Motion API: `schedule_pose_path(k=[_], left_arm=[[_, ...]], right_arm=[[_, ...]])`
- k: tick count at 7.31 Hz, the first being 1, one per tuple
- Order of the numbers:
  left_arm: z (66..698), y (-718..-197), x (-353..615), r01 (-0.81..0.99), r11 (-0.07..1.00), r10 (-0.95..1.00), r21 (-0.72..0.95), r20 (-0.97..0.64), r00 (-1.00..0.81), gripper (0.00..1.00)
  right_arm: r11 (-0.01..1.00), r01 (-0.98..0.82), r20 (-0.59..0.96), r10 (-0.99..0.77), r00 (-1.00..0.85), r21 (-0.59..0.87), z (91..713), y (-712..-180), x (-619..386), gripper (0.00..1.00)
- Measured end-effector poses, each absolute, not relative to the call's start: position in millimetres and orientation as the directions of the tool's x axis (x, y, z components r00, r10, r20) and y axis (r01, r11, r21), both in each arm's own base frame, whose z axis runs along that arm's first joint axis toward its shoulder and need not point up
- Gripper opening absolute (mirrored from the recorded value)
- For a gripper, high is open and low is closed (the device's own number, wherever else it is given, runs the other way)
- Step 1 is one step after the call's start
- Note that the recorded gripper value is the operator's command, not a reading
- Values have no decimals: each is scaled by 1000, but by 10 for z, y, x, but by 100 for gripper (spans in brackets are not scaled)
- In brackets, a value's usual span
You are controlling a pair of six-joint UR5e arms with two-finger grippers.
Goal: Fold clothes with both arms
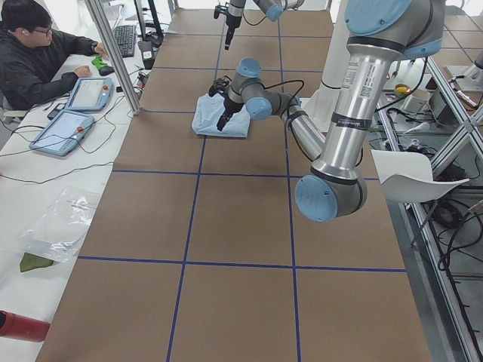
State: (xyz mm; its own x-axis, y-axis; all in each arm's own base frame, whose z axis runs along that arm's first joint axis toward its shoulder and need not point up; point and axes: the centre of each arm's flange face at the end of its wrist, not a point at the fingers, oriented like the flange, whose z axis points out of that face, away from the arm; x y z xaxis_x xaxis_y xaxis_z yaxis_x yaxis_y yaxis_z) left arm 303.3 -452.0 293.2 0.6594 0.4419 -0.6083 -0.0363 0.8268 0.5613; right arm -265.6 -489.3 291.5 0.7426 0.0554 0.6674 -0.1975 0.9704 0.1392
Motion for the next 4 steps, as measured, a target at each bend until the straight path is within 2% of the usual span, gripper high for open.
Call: schedule_pose_path(k=[2, 4], left_arm=[[3547, -4817, 1813, -179, 765, 550, 619, -482, 683, 100], [4294, -4898, 706, -254, 747, 577, 614, -409, 707, 100]], right_arm=[[981, -20, 636, -111, 764, 195, 3813, -5099, -1255, 100], [972, 102, 622, -215, 753, 213, 4752, -4899, -275, 100]])
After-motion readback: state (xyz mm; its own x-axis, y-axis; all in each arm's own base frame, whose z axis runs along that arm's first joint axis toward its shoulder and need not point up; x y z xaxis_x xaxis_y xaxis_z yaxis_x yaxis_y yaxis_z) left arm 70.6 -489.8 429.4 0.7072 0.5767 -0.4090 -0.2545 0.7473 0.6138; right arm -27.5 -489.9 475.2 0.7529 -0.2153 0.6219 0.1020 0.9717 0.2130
